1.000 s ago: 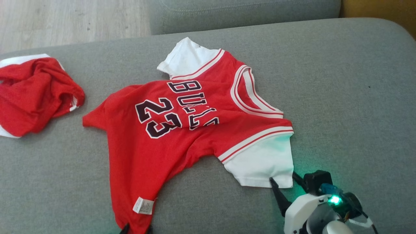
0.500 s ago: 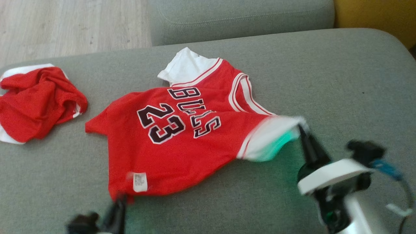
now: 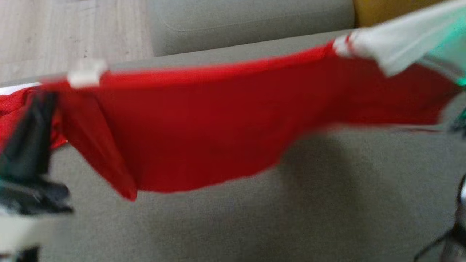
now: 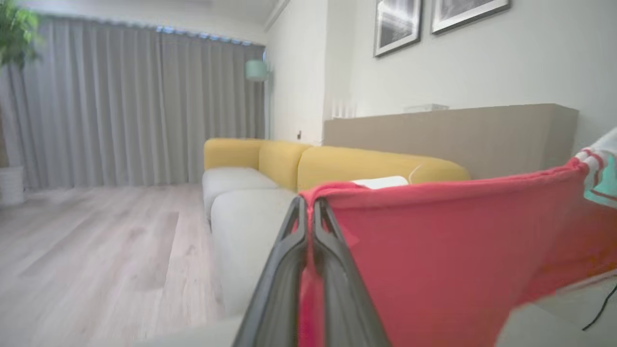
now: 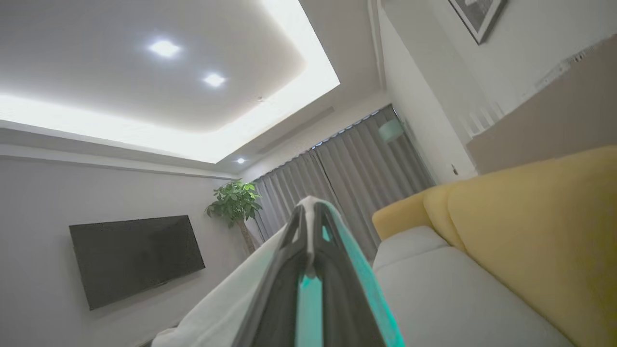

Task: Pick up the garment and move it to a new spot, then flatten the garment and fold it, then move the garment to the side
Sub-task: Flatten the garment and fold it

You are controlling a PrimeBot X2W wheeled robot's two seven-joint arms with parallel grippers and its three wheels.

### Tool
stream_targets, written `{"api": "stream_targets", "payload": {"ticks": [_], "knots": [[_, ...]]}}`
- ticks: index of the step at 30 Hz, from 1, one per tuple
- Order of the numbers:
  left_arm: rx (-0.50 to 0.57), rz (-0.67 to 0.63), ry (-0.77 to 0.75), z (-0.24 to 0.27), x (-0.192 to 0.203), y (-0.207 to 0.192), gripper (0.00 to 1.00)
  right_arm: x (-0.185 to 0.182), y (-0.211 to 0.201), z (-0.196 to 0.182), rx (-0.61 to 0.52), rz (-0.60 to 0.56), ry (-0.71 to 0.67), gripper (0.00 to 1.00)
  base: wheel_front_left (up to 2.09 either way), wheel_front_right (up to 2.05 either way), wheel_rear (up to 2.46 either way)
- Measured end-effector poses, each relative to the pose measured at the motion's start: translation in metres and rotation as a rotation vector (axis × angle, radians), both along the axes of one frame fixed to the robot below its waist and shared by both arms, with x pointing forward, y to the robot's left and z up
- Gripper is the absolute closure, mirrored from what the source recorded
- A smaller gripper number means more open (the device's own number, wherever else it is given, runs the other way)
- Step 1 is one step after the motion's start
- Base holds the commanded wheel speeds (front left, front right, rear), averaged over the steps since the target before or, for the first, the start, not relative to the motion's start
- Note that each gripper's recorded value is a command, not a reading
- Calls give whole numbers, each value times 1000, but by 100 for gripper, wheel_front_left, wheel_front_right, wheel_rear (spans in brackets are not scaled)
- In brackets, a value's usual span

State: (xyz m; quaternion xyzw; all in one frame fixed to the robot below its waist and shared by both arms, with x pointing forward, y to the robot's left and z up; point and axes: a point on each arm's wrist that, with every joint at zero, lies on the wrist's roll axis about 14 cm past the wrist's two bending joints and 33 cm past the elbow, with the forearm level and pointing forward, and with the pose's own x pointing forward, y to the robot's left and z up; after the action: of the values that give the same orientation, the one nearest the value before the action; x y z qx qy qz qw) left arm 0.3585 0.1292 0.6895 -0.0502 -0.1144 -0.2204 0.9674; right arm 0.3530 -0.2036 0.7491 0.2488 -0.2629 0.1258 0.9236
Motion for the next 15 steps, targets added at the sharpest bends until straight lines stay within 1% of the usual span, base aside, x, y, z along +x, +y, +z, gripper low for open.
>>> {"api": "stream_targets", "payload": {"ticks": [3, 5, 6, 8, 10, 13, 15], "knots": [[22, -66, -30, 25, 17, -11, 100, 17, -3, 28, -75, -22, -17, 100, 0, 0, 0], [56, -105, 16, 21, 37, -20, 100, 40, -5, 33, -89, -15, 20, 100, 0, 0, 0], [56, -105, 16, 21, 37, -20, 100, 40, -5, 33, -89, -15, 20, 100, 0, 0, 0], [80, -140, 101, 5, 61, -28, 100, 69, -5, 28, -119, -27, 85, 100, 0, 0, 0], [120, -148, 181, -16, 91, -33, 100, 100, -6, 17, -131, -31, 152, 100, 0, 0, 0], [168, -107, 260, -40, 139, -33, 100, 144, -1, 0, -148, -25, 232, 100, 0, 0, 0], [187, -60, 256, -46, 171, -29, 100, 170, 0, -6, -150, -40, 248, 100, 0, 0, 0]]}}
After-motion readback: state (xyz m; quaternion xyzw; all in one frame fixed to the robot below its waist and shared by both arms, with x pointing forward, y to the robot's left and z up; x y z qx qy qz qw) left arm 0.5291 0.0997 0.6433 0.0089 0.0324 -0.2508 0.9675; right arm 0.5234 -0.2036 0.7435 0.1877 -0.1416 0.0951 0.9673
